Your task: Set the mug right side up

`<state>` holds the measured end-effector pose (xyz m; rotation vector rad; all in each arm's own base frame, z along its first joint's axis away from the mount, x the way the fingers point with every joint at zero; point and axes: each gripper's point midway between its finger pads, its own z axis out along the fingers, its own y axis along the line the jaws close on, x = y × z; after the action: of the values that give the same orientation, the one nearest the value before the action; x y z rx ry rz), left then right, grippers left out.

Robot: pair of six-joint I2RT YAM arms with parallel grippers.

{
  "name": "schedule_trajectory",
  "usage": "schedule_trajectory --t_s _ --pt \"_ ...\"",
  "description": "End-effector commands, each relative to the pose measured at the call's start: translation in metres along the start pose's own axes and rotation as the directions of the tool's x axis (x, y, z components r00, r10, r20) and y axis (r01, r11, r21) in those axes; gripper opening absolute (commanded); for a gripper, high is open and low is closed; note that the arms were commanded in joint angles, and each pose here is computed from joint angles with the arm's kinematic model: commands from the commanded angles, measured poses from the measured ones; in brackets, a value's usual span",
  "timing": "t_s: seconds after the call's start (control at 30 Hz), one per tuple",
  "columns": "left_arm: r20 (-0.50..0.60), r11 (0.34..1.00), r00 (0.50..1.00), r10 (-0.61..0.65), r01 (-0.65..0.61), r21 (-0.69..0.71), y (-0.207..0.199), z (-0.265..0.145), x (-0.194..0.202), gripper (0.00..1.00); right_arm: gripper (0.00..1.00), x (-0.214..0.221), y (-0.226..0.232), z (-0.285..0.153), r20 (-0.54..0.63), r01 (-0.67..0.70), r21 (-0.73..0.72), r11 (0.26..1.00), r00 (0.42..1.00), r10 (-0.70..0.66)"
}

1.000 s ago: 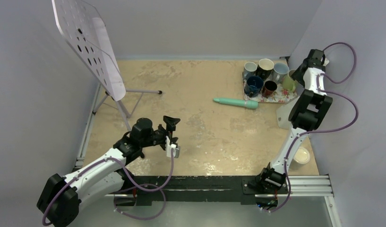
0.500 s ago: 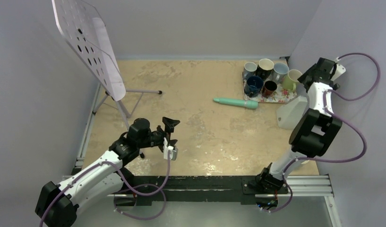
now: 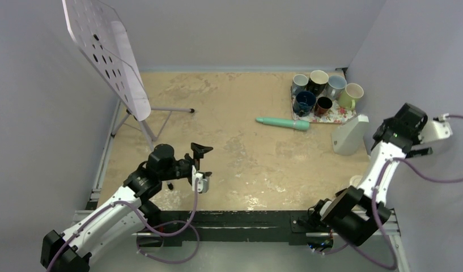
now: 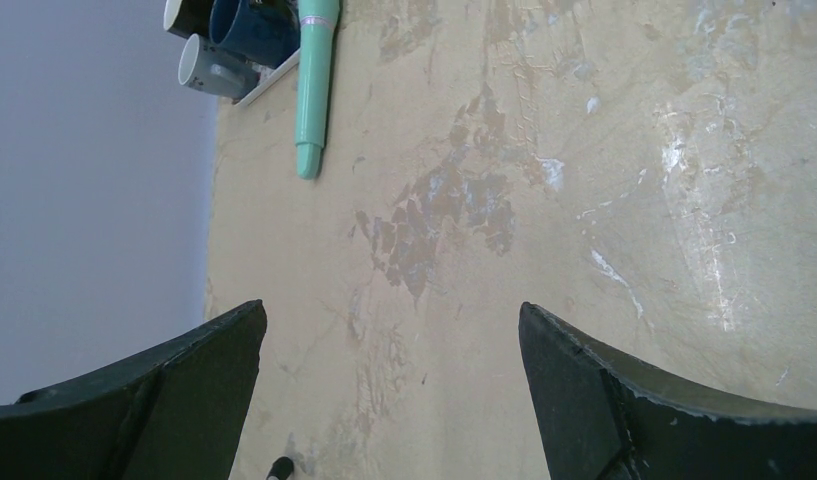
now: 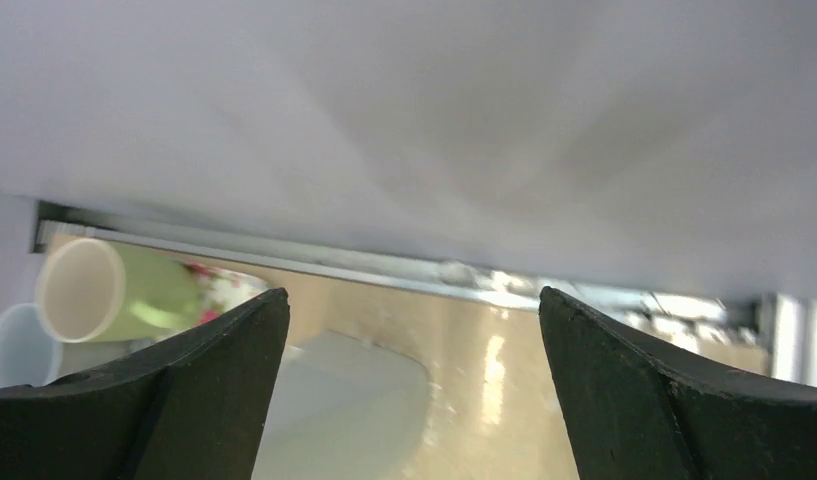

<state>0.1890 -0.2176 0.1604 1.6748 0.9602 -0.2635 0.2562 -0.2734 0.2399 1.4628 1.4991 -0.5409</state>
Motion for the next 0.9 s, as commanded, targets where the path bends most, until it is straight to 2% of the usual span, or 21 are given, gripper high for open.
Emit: schedule_trajectory --t_s 0.0,0.17,0.3,0.53,0.7,0.87 --pt "0.071 0.997 0.995 -0.074 0.076 -0.027 0.012 -0.007 -0.025 1.0 0.99 0.036 -0.065 -0.027 -0.051 -0.169 0.116 0.979 0.983 0.175" --pt "0.079 0.986 0.985 -0.154 0.158 -0.047 0.012 -0.011 -0.03 1.0 0.97 0.086 -0.118 -0.042 -0.091 -0.205 0.255 0.945 0.968 0.234" --pt "0.081 0.983 0.982 -0.17 0.174 -0.052 0.011 -0.013 -0.03 1.0 0.96 0.108 -0.12 -0.045 -0.186 -0.172 0.265 0.949 0.957 0.225" --pt "0.082 0.984 0.987 -0.138 0.146 -0.102 0.019 -0.012 -0.027 1.0 0.92 0.147 -0.14 -0.037 -0.291 -0.111 0.417 0.902 0.924 0.248" --pt "0.039 0.983 0.993 -0.114 0.118 -0.137 0.019 -0.014 -0.016 1.0 0.86 0.157 -0.141 -0.033 -0.352 -0.031 0.386 0.922 0.919 0.178" --pt "-0.006 0.983 0.998 -0.064 0.062 -0.176 0.023 -0.015 -0.004 1.0 0.84 0.156 -0.129 -0.046 -0.415 -0.014 0.321 0.947 0.897 0.154"
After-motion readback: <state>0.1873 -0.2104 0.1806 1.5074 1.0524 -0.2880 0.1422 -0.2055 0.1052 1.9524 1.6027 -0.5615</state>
